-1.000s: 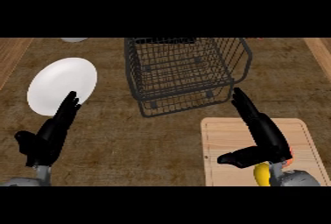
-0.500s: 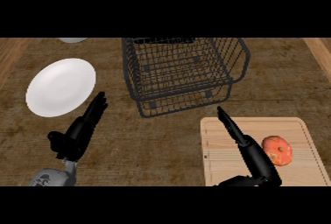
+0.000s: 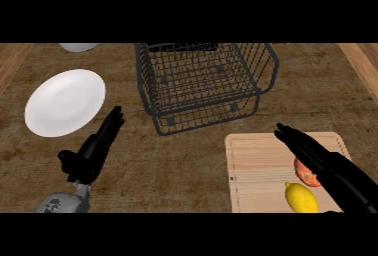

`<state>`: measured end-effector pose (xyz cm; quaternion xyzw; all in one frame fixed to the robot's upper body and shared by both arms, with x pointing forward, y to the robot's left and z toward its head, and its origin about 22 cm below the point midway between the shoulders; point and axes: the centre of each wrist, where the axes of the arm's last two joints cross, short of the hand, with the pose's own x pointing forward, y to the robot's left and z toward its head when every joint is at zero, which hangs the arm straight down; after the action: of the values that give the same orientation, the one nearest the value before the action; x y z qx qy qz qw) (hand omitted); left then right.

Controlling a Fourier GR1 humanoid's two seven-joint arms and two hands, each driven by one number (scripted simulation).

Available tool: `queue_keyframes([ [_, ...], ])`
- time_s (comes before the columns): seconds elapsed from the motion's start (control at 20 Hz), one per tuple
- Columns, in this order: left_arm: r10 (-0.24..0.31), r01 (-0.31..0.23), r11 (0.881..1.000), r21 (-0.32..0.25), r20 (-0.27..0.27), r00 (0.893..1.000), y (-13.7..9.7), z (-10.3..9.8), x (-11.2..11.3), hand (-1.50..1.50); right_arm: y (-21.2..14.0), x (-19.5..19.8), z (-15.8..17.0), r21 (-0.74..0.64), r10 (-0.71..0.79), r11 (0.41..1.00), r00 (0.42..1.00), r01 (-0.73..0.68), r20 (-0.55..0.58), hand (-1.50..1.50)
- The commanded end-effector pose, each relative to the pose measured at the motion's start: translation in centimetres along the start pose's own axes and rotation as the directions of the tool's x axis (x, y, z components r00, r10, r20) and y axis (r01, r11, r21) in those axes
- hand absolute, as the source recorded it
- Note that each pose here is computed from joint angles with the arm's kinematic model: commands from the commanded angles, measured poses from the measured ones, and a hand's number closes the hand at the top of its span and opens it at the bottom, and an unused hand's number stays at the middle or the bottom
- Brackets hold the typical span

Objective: Pick the lemon from the cutting board and place it in the tiered basket

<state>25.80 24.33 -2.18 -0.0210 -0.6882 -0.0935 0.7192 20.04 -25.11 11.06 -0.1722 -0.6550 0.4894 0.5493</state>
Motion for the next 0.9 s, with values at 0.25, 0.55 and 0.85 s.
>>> queue_keyframes([
  [0.25, -0.002, 0.002, 1.000, -0.011, 0.001, 1.000, -1.5, -0.4, 0.5, 0.00, -2.8, 6.5, 4.7, 0.356, 0.494, 0.829, 0.863, -0.430, -0.108, -1.50],
  [0.55, -0.007, 0.007, 0.999, -0.035, 0.019, 1.000, -1.1, -0.7, -0.1, 0.00, -2.2, 10.3, 5.7, 0.363, 0.511, 0.833, 0.833, -0.418, -0.212, -1.50],
  [0.85, -0.005, 0.006, 1.000, -0.029, 0.021, 1.000, -0.4, -0.2, -0.2, 0.00, -2.0, 9.6, 4.0, 0.261, 0.479, 0.872, 0.833, -0.414, -0.277, -1.50],
])
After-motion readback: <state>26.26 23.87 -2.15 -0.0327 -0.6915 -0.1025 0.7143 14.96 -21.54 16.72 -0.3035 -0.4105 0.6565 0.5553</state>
